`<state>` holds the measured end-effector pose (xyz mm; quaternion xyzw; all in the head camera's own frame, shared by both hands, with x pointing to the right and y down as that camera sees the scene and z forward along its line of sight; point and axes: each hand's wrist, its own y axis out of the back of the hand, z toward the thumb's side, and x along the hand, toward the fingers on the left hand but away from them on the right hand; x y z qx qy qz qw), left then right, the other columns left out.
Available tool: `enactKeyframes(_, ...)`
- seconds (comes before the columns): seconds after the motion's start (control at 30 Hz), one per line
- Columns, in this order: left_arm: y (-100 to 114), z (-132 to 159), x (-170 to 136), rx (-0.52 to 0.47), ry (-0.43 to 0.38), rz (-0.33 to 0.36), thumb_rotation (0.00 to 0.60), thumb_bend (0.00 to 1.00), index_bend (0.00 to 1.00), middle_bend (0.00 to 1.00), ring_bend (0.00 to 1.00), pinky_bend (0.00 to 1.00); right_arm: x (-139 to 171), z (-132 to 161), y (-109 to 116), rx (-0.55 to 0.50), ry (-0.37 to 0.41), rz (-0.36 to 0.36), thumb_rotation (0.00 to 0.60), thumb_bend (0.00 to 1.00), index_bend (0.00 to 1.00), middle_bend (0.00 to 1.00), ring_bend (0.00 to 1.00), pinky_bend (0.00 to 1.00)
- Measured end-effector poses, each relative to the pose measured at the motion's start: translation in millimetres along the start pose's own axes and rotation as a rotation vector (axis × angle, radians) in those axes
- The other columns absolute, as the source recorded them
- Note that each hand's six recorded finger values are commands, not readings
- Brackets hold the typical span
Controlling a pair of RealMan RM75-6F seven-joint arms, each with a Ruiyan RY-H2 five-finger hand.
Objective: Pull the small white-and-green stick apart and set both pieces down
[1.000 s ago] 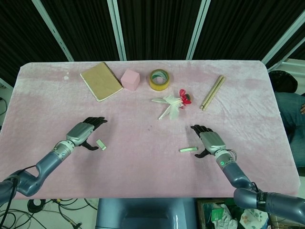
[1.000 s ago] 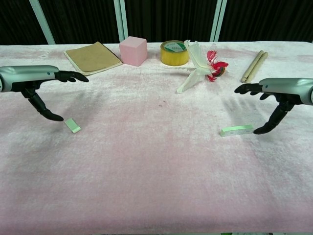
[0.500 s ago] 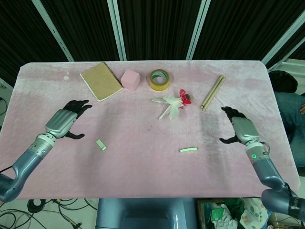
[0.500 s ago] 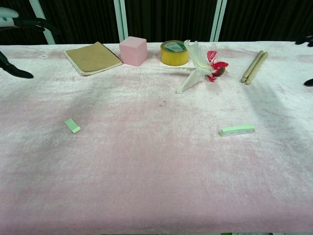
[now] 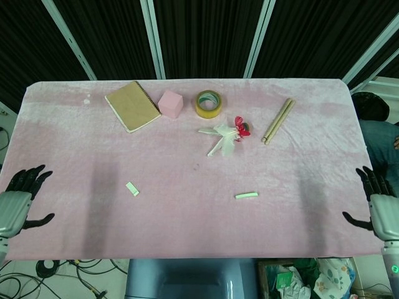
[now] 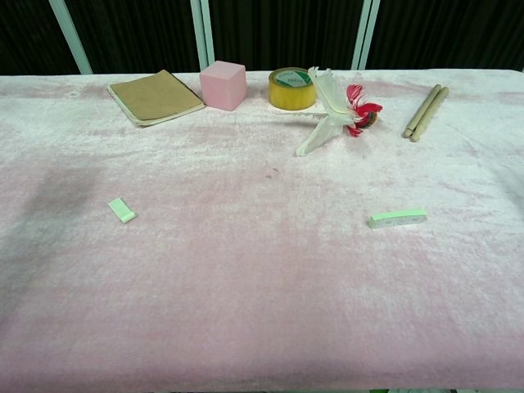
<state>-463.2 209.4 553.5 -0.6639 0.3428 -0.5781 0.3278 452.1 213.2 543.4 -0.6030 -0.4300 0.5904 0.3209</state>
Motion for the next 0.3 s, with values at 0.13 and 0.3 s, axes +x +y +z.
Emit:
enactKeyframes(0.13, -11, -12, -17, -0.026, 0.028, -0.014, 0.6, 0.17, 0.11, 0.01, 0.0, 0.0, 27, 5, -12, 0.035, 0.006, -0.019, 0.6, 0.12, 0.0, 0.0, 0.0, 0.08)
enactKeyframes(0.3, -12, -8, -23, -0.05, -0.003, 0.0, 0.6, 0.17, 0.11, 0.01, 0.0, 0.0, 32, 9, -6, 0.061, 0.012, -0.083, 0.6, 0.12, 0.0, 0.0, 0.0, 0.08)
